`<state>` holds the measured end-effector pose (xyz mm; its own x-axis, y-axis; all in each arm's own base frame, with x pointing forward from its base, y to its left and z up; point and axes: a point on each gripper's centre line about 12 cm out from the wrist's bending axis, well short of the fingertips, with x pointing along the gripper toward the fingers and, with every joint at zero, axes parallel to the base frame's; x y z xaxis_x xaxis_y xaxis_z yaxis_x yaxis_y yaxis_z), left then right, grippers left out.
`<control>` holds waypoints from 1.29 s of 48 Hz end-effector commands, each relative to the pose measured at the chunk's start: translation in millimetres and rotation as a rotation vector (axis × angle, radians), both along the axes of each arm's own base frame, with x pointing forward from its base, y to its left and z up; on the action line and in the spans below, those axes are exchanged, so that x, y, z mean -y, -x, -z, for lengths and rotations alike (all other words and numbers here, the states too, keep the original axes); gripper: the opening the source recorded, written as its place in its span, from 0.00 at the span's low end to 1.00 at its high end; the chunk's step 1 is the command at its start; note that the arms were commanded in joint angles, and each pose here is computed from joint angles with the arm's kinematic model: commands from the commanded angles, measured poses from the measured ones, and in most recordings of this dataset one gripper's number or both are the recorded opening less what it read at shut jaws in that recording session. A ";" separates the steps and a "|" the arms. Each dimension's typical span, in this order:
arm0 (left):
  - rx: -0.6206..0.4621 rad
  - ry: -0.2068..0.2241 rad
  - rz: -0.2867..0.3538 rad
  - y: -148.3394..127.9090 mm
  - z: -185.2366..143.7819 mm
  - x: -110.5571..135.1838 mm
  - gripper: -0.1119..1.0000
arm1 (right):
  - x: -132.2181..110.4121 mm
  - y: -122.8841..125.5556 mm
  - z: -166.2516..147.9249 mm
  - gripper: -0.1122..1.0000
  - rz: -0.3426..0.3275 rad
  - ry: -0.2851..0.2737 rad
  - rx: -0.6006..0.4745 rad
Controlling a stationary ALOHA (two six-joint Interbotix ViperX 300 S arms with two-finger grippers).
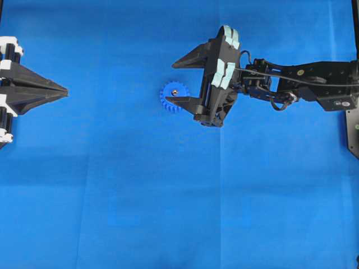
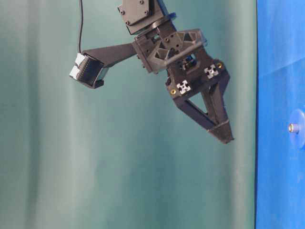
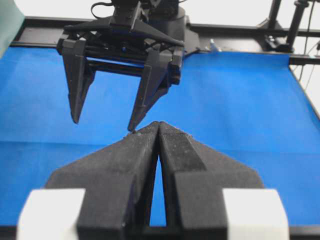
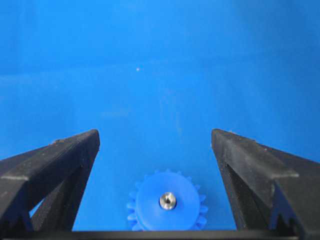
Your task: Insert the shaft placed at a random location into the center hole of the small gear at another random location.
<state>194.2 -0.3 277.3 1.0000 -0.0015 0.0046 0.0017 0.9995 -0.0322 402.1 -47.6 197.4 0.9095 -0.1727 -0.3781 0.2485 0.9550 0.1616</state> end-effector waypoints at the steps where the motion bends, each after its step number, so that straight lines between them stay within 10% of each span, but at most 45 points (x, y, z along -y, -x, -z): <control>1: 0.008 -0.002 -0.006 0.0 -4.4 -1.2 0.10 | -2.5 5.2 -15.3 0.91 -0.007 0.003 0.034; 34: -0.009 -0.003 -0.006 5.3 -3.0 -1.1 0.10 | -15.5 100.1 -35.4 0.91 -0.012 0.013 0.133; 62: -0.011 -0.005 -0.006 5.4 -2.3 -1.1 0.10 | -16.8 118.5 -43.0 0.91 -0.013 0.017 0.169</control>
